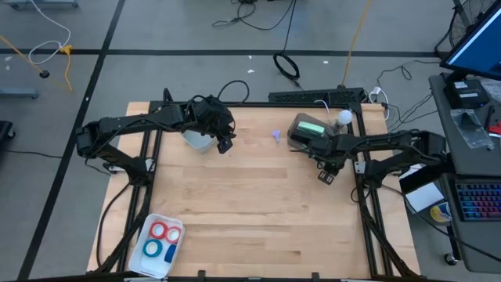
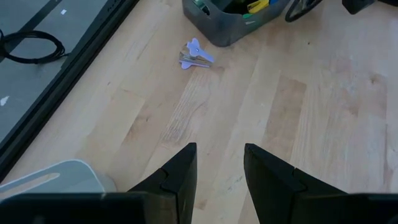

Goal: Pick and place Stapler, Stapler remover, tape
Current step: Put the light blue staple remover into the grey bin

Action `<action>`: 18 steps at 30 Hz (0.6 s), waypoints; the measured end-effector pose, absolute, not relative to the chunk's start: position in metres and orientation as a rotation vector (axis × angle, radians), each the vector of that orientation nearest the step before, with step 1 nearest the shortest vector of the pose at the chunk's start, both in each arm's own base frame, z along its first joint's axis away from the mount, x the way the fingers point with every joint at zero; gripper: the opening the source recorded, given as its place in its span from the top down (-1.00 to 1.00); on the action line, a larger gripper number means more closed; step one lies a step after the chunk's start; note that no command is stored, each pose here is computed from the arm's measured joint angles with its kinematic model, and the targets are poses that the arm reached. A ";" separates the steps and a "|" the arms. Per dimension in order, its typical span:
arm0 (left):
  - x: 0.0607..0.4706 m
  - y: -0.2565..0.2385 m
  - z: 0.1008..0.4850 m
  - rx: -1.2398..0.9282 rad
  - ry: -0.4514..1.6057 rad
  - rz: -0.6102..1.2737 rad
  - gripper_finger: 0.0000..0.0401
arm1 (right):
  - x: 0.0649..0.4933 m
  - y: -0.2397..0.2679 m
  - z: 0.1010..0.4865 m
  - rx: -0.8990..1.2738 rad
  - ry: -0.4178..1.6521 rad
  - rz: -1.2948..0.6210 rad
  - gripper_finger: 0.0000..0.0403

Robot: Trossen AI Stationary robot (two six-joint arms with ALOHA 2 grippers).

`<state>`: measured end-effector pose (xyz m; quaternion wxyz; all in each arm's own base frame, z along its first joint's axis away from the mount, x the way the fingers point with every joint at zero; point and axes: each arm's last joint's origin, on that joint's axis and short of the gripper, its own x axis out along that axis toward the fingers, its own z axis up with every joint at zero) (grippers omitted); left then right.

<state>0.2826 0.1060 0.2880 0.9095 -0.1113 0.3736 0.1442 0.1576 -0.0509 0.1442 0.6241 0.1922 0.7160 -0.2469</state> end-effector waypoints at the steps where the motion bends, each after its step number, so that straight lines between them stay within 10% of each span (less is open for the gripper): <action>1: 0.283 0.106 0.288 -0.230 0.771 0.297 0.35 | 0.157 -0.051 0.144 0.442 1.649 -0.567 0.69; 18: 0.283 0.106 0.288 -0.232 0.770 0.298 0.35 | 0.151 -0.033 0.162 0.704 1.590 -0.271 0.99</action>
